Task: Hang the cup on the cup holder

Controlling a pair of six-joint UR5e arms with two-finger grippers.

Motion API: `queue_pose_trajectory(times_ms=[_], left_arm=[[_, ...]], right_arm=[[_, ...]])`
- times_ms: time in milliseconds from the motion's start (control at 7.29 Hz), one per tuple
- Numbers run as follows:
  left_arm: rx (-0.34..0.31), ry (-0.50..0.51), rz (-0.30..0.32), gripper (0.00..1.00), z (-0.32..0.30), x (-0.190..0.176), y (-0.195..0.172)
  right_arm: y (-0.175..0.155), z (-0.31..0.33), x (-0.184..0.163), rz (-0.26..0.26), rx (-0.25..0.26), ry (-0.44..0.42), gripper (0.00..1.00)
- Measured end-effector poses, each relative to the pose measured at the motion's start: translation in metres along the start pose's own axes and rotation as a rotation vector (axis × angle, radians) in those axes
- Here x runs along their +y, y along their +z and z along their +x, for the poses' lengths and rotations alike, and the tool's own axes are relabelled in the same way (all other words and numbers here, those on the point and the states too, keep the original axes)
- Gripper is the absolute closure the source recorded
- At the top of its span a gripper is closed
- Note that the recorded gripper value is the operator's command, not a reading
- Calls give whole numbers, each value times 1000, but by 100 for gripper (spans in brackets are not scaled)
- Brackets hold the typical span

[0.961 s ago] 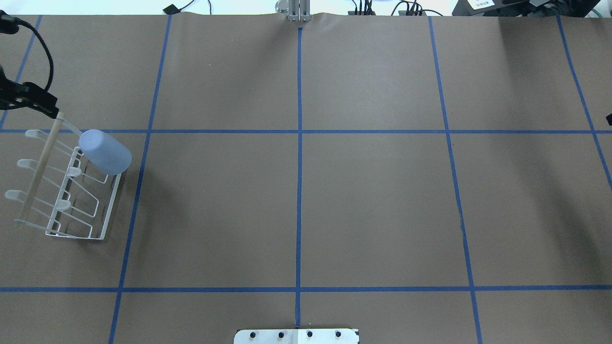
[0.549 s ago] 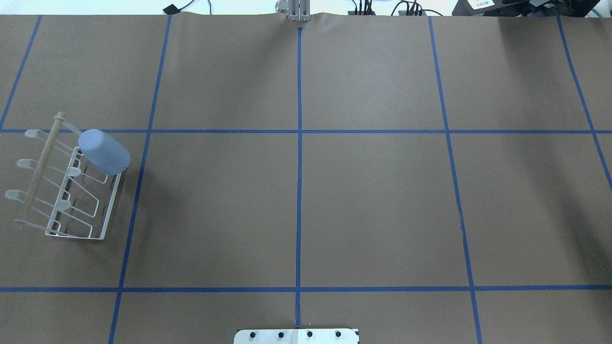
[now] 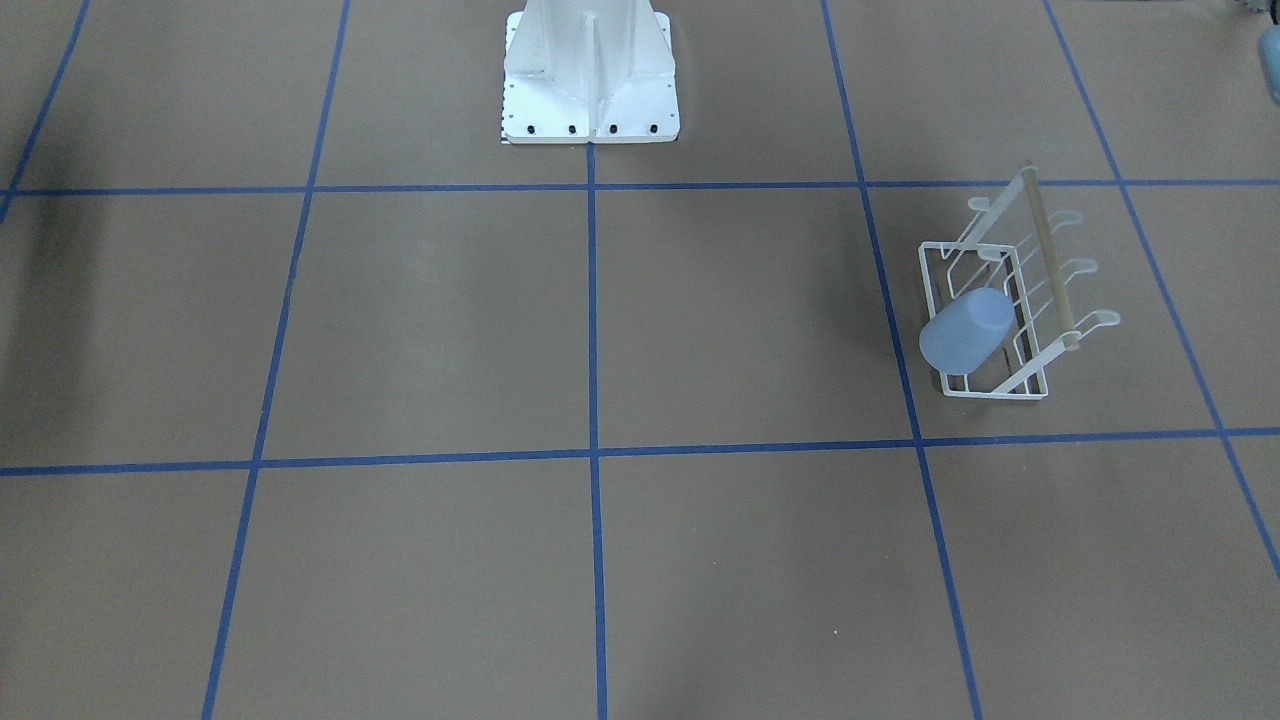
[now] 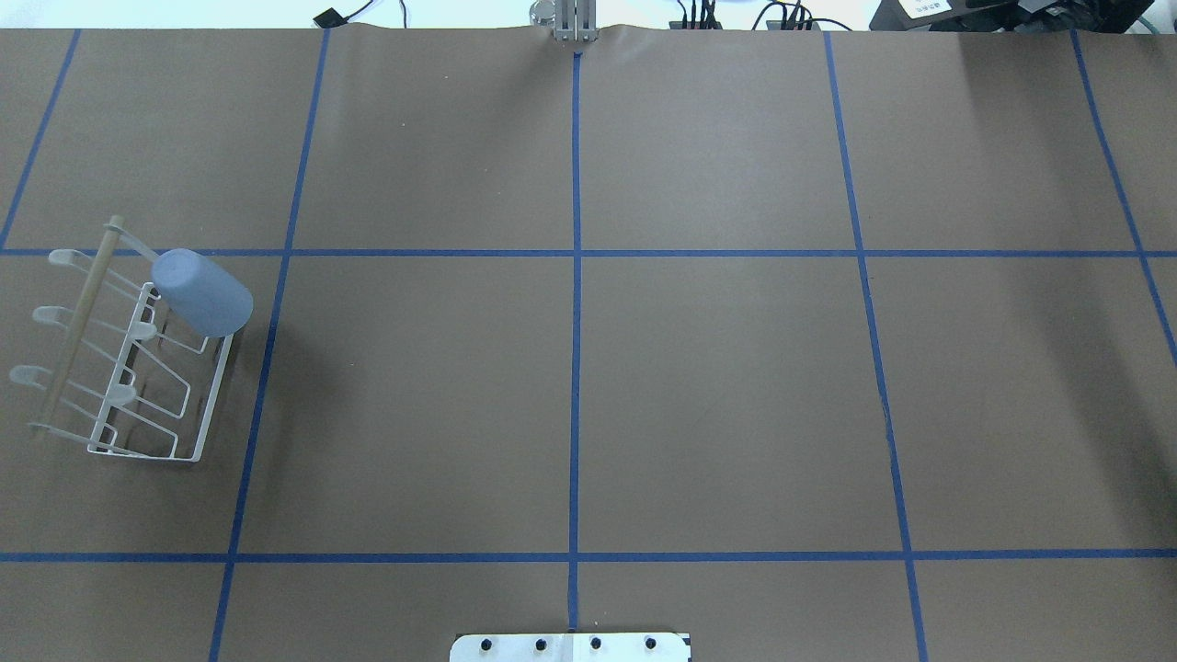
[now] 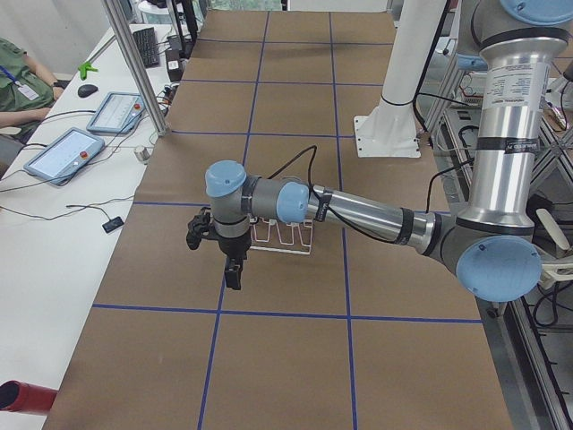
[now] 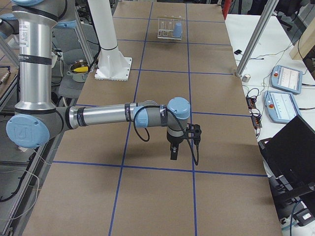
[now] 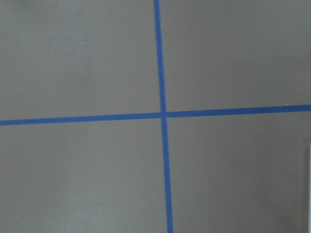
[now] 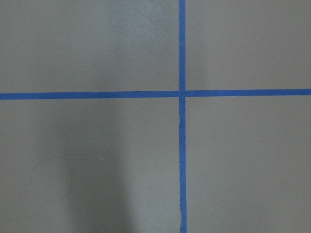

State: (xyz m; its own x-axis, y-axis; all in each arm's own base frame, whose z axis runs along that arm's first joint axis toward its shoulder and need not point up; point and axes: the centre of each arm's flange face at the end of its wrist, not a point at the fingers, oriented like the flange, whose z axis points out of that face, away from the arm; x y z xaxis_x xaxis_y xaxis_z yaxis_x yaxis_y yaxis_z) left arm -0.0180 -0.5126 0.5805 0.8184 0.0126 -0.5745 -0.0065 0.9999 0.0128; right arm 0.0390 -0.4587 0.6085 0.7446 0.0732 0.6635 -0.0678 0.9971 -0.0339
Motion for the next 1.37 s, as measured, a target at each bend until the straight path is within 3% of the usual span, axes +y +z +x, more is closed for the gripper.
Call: queue_pose_trajectory(times_ms=[275, 686, 1373], left_arm=[[34, -12, -44, 2, -23, 14, 27], [129, -49, -54, 2, -41, 36, 31], [142, -79, -39, 2, -55, 41, 23]], right_arm=[[2, 12, 10, -13, -23, 33, 0], [3, 15, 11, -16, -28, 43, 0], [2, 14, 12, -16, -36, 46, 0]])
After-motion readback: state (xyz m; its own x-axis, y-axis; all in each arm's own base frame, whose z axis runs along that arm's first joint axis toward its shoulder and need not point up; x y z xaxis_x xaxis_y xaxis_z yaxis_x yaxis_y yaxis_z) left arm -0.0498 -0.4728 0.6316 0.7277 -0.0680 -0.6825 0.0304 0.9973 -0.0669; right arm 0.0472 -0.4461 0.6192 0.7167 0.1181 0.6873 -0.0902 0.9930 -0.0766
